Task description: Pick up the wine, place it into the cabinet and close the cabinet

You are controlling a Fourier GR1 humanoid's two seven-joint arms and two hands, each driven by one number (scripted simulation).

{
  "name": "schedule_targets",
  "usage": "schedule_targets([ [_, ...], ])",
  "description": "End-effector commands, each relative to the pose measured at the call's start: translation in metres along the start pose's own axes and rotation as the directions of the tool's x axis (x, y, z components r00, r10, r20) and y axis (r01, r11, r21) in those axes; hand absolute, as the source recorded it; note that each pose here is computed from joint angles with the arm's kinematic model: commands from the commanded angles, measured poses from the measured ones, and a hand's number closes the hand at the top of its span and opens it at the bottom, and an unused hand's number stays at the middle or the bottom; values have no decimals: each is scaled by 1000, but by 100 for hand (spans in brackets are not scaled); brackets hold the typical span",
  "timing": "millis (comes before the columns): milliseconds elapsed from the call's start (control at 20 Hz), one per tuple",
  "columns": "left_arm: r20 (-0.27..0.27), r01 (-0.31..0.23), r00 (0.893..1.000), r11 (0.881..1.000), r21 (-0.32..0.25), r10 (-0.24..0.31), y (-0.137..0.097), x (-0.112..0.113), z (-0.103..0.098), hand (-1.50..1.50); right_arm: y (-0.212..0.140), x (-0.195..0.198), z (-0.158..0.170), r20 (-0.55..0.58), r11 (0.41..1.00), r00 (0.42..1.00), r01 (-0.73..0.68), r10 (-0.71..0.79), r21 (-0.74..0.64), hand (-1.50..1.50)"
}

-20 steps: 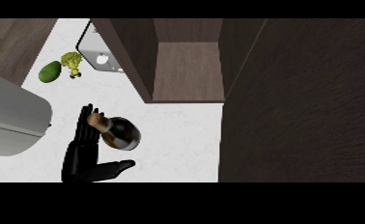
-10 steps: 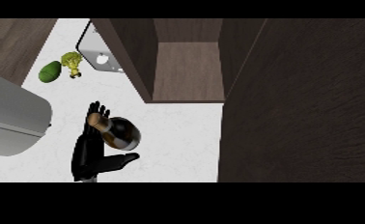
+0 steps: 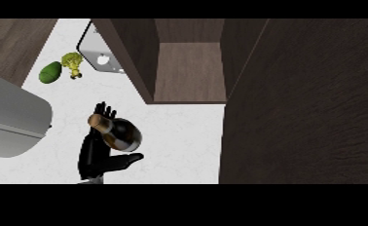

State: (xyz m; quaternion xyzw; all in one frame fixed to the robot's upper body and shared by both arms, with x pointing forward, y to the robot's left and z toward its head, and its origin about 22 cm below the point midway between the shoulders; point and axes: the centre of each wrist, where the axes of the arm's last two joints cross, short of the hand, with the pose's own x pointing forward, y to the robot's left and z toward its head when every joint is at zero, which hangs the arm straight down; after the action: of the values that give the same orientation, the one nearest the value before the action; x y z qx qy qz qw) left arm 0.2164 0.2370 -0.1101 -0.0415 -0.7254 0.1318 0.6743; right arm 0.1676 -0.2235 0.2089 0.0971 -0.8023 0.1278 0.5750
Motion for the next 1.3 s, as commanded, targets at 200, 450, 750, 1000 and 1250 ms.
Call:
schedule_targets([
  [200,12,-92,996,993,-69,93,-4,-9,-14,150,6,15,34,66,999,997,25,-27,30,-150],
  [450,36,-2,999,989,-148,7,-10,-11,-23,150,-1,20,28,68,1000,998,19,-19,8,-150],
  [750,80,113,992,977,-179,-100,10,-5,-5,150,6,12,27,60,1000,998,11,-12,6,-150],
  [1000,120,158,982,981,-112,-144,72,31,20,150,-5,18,30,57,1000,998,4,-4,1,-150],
  [1250,210,184,964,979,-92,-161,70,34,15,150,-4,18,28,64,1000,998,17,-18,13,-150],
])
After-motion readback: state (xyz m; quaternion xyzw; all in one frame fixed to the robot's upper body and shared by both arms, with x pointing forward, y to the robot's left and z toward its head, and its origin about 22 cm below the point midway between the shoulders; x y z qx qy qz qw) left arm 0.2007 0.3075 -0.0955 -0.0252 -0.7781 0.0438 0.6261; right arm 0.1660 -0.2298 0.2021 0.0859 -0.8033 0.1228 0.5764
